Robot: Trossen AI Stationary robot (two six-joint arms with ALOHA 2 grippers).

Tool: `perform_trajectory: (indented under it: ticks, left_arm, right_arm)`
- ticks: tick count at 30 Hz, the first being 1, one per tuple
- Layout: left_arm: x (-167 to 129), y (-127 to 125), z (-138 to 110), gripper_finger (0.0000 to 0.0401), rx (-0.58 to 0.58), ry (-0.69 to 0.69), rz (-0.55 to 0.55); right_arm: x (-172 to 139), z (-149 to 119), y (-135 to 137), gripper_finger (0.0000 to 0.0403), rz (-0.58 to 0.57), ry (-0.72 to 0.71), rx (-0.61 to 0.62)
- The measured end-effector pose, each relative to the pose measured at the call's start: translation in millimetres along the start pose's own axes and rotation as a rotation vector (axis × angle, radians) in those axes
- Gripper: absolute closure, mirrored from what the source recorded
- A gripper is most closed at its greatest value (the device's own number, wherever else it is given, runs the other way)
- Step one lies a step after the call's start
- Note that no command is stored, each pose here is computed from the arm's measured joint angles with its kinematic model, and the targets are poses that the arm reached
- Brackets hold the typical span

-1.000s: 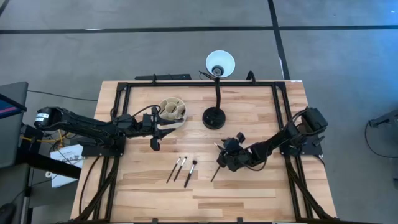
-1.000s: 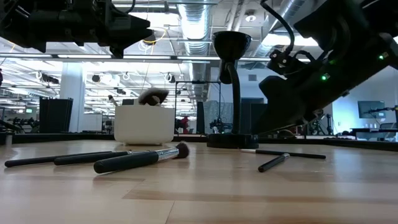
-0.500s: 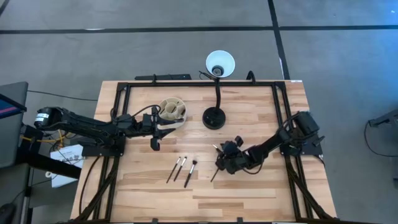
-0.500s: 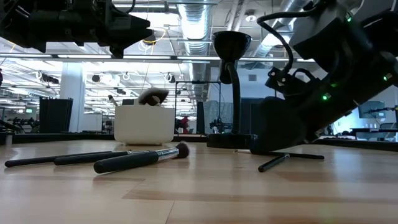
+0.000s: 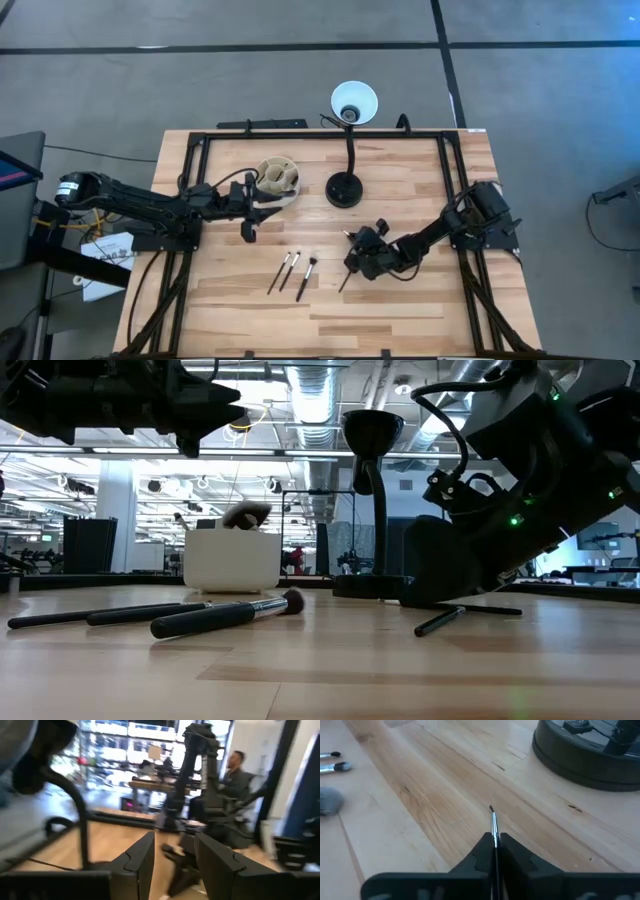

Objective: Put items in baskets/containers
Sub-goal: Put the liner brush into the organizer

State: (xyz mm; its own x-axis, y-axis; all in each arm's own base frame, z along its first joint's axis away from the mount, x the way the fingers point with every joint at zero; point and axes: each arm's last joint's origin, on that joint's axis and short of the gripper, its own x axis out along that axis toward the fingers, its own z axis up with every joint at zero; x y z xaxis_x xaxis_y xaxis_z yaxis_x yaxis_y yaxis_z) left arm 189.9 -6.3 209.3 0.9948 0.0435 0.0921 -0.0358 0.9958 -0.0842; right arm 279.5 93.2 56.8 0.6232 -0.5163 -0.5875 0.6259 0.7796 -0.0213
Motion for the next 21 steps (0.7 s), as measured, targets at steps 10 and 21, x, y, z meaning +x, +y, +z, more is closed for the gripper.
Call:
perform_trajectory:
  ticks: [10, 21]
  left_arm:
    - [7, -25, -41, 0.0265, -0.119, 0.282, -0.218]
    - [18, -37, -73, 0.0265, -0.145, 0.329, -0.179]
  right_arm:
    - [-4, 36, 18, 0.0392, 0.225, -0.177, 0.128]
    - [-3, 93, 30, 0.0396, 0.506, -0.391, 0.34]
